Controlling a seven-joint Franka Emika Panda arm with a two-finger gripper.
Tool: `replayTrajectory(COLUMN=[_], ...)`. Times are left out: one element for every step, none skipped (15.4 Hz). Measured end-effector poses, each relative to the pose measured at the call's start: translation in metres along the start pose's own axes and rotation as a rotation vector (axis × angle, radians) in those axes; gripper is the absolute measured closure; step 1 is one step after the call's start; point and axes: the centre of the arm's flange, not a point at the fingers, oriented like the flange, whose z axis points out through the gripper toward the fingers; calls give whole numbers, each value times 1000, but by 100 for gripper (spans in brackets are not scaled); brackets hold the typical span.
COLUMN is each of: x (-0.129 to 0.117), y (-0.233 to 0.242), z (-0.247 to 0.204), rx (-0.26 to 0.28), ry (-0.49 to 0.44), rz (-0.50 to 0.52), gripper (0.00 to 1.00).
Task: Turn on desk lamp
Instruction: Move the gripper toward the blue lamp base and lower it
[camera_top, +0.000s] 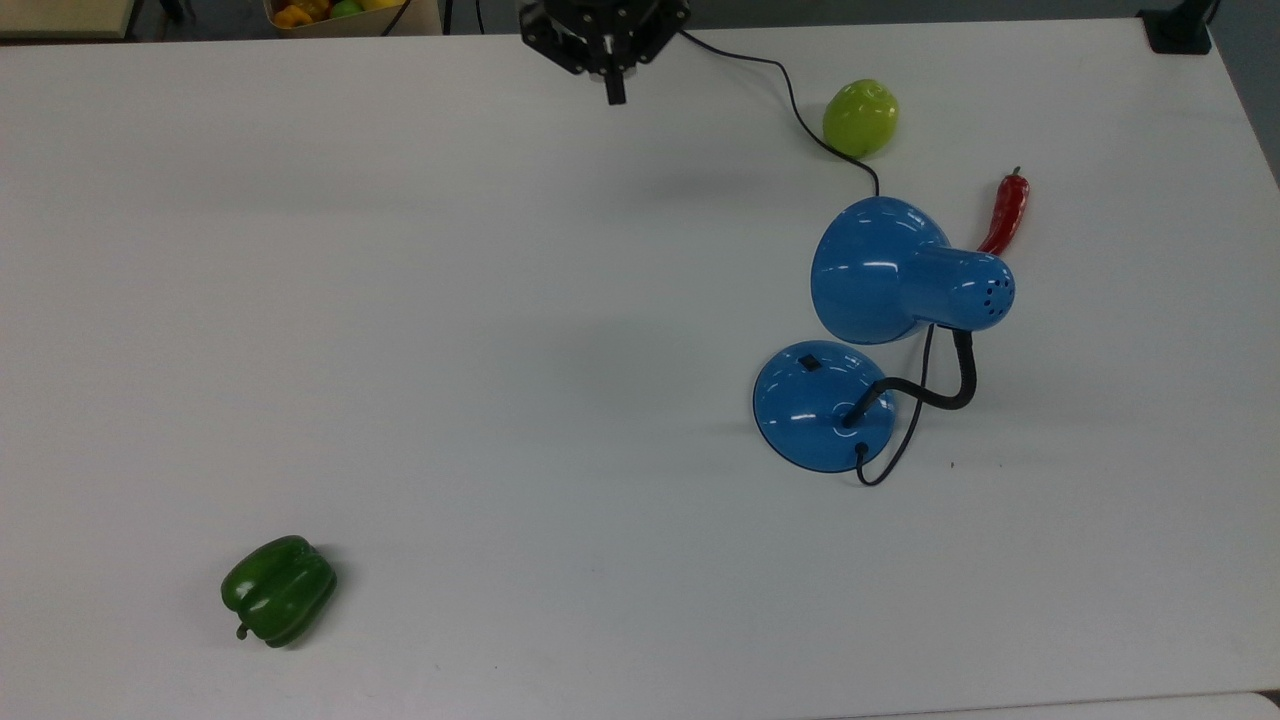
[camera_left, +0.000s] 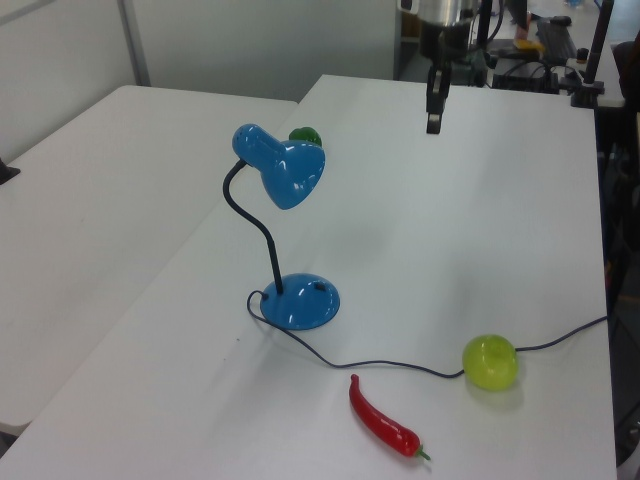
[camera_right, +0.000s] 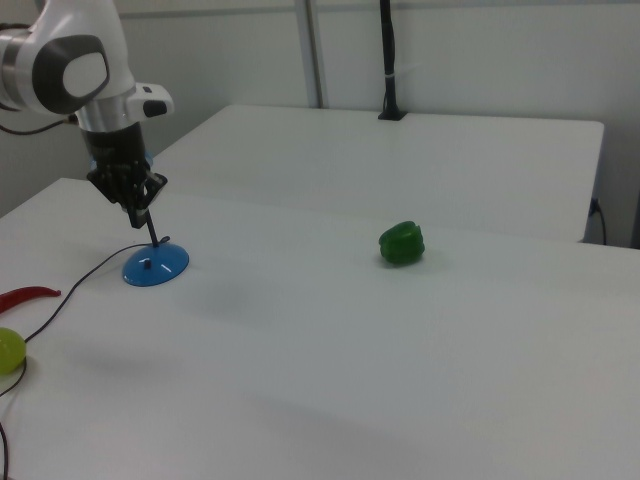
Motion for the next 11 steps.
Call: replayTrajectory(x=[4, 7, 11, 14, 16, 18, 21, 24, 27, 29, 32], y=[-8, -16, -23, -29, -33, -37, -40, -44, -48, -52, -56], z=[9, 19, 30, 41, 51, 60, 67, 74, 80, 87, 93], rx=[1, 2, 2, 3, 3, 4, 4, 5, 5, 6, 6], ry=[-2, 5, 12, 15, 14, 13, 17, 26, 35, 45, 51], rz=[-14, -28, -40, -50, -56, -63, -69, -75, -81, -87, -94], gripper=[99, 99, 99, 99, 99, 99, 99, 99, 99, 99, 99])
